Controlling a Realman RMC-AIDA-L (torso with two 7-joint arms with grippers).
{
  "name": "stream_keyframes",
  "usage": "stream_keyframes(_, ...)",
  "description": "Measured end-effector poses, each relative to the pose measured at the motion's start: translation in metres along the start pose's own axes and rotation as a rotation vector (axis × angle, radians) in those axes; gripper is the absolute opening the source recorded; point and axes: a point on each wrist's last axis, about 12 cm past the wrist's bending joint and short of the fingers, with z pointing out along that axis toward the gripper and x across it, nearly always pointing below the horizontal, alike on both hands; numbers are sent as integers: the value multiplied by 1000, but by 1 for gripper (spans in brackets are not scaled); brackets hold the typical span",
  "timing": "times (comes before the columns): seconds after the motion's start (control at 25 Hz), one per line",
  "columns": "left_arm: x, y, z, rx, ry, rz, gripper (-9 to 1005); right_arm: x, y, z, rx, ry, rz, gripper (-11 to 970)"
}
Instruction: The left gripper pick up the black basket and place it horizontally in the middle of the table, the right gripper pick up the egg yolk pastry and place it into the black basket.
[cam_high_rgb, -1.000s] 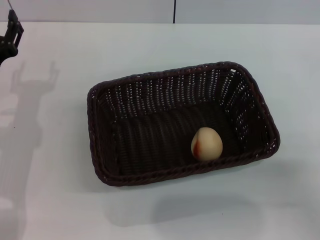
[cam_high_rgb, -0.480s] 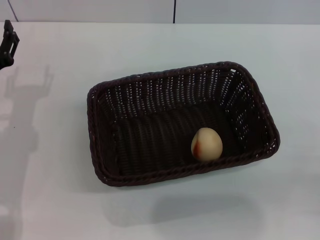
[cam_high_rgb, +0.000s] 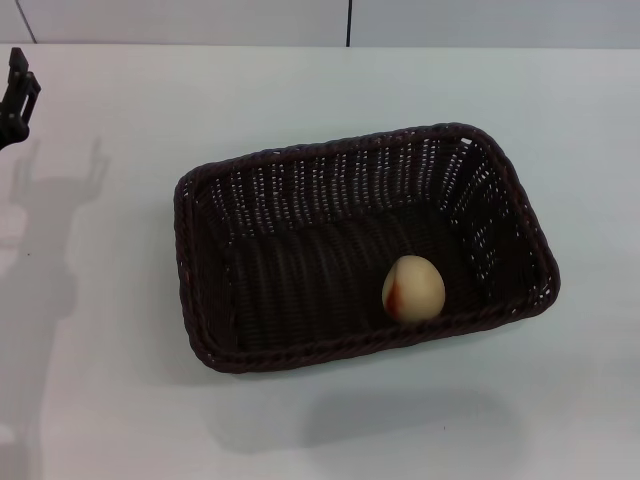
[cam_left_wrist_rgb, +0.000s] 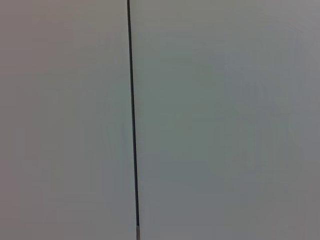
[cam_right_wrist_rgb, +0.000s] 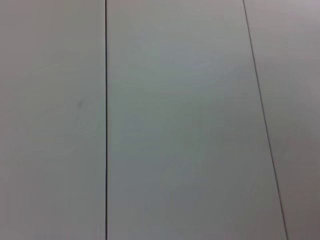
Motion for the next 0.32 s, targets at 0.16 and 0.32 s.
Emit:
stream_keyframes(0.16, 0, 1, 0, -5, 0, 0, 801, 0, 0, -1, 4, 2, 3, 773)
stream_keyframes(0.32, 0, 3, 0, -12, -4, 1, 801, 1, 1, -1, 6, 7, 4, 773)
